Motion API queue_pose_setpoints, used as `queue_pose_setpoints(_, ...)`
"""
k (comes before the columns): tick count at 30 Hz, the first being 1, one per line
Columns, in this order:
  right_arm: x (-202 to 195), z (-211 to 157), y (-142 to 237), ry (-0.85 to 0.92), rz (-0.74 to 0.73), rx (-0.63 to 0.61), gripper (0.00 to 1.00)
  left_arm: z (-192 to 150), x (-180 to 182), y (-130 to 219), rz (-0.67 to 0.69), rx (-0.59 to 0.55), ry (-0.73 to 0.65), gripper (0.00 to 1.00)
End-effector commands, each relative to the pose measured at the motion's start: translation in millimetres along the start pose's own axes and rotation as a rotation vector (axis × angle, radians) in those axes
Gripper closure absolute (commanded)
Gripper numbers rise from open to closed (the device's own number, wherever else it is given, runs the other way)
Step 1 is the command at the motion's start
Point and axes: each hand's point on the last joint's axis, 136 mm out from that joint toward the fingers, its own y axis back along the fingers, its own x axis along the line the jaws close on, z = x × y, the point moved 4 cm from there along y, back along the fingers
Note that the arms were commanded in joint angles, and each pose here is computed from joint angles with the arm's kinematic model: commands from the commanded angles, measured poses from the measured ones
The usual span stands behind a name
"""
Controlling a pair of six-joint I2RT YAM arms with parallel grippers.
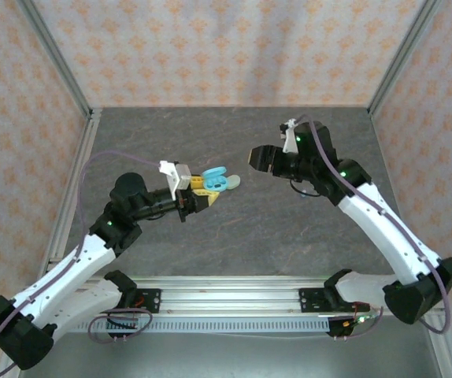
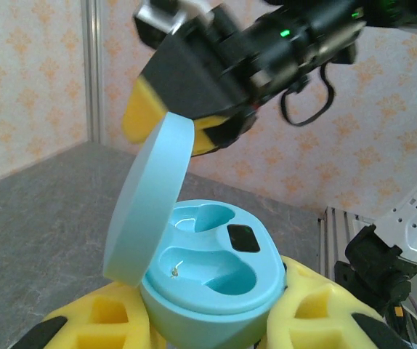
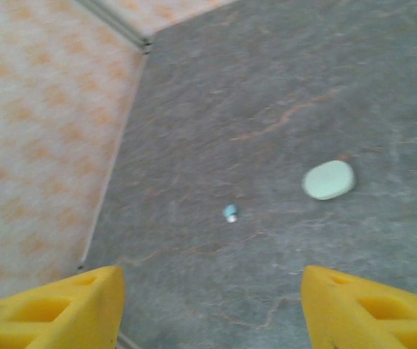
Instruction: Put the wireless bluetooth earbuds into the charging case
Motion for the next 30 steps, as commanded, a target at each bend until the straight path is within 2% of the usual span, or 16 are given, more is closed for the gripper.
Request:
queue_pose_setpoints(1, -26, -5, -28, -0.061, -0.128, 0.059, 0.38, 0, -3, 6, 0.018, 0.002, -0.027, 0.9)
queue_pose_setpoints(10, -37, -13, -146, -0.065, -0.166, 0.229, 0.53, 5, -9, 17, 0.034, 0.0, -0.04, 0.9)
queue_pose_setpoints(18, -15, -62, -245, -0.002, -0.208, 0.403, 0.61, 8, -11, 22, 0.042, -0.005, -0.044, 0.9)
queue_pose_setpoints(22, 0, -82, -273, 0.031, -0.233, 0.448, 0.62, 10, -13, 23, 0.043, -0.008, -0.047, 0.9)
queue_pose_setpoints(30, 4, -103, -298, 0.087, -0.369, 0.466, 0.61, 12, -13, 24, 0.049, -0.012, -0.054, 0.9)
